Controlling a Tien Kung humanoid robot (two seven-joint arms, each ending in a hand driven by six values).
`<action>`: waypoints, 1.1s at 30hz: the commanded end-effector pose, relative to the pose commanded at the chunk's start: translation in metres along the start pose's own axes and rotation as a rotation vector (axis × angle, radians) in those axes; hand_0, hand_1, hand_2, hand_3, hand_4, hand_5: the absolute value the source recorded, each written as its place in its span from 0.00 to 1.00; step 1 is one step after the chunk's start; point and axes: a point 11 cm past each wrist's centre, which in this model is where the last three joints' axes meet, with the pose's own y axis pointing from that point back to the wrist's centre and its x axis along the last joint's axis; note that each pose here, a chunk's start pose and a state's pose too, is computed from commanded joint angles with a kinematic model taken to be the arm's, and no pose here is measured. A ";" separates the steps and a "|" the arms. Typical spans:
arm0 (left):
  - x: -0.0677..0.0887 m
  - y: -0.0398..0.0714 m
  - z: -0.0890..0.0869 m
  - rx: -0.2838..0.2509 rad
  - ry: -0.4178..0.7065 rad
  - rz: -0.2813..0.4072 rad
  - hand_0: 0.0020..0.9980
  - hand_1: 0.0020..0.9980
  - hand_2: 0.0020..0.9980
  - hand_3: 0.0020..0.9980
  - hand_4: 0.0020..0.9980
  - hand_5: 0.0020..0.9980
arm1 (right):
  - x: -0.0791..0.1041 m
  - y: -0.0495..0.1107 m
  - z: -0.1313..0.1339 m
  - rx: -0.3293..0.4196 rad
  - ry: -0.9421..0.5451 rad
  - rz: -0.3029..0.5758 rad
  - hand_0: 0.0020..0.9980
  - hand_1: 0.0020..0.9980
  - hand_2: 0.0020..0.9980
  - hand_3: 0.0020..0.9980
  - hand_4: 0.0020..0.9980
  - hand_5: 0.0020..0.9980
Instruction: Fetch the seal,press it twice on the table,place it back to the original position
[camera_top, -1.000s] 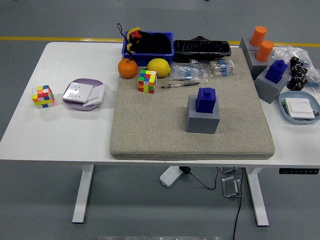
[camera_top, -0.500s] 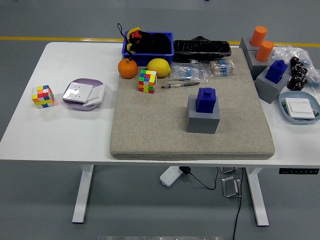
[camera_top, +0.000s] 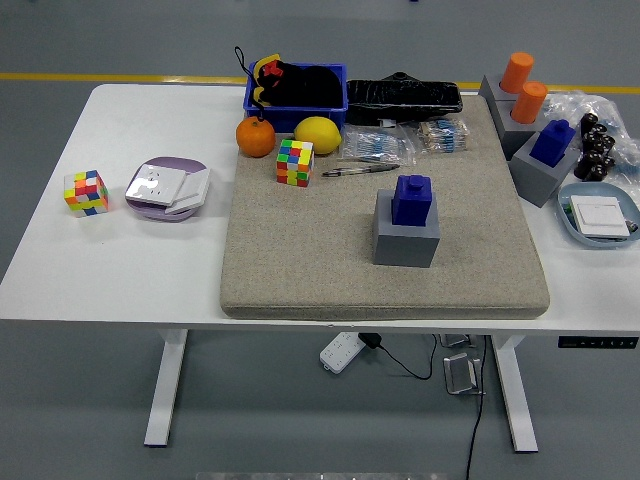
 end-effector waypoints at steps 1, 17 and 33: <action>0.000 0.000 0.000 0.000 -0.001 0.000 0.82 0.83 0.80 0.86 0.84 0.45 | 0.000 0.000 0.000 0.000 0.000 -0.001 0.75 0.64 0.62 0.62 0.75 0.13; 0.001 0.000 0.000 0.006 -0.024 0.003 0.82 0.82 0.80 0.86 0.84 0.45 | -0.009 -0.003 0.003 -0.006 0.005 -0.024 0.75 0.64 0.62 0.62 0.74 0.13; 0.000 0.000 -0.002 0.010 -0.028 0.001 0.82 0.82 0.80 0.86 0.84 0.44 | -0.001 -0.001 0.000 0.003 -0.001 0.002 0.75 0.64 0.61 0.62 0.73 0.13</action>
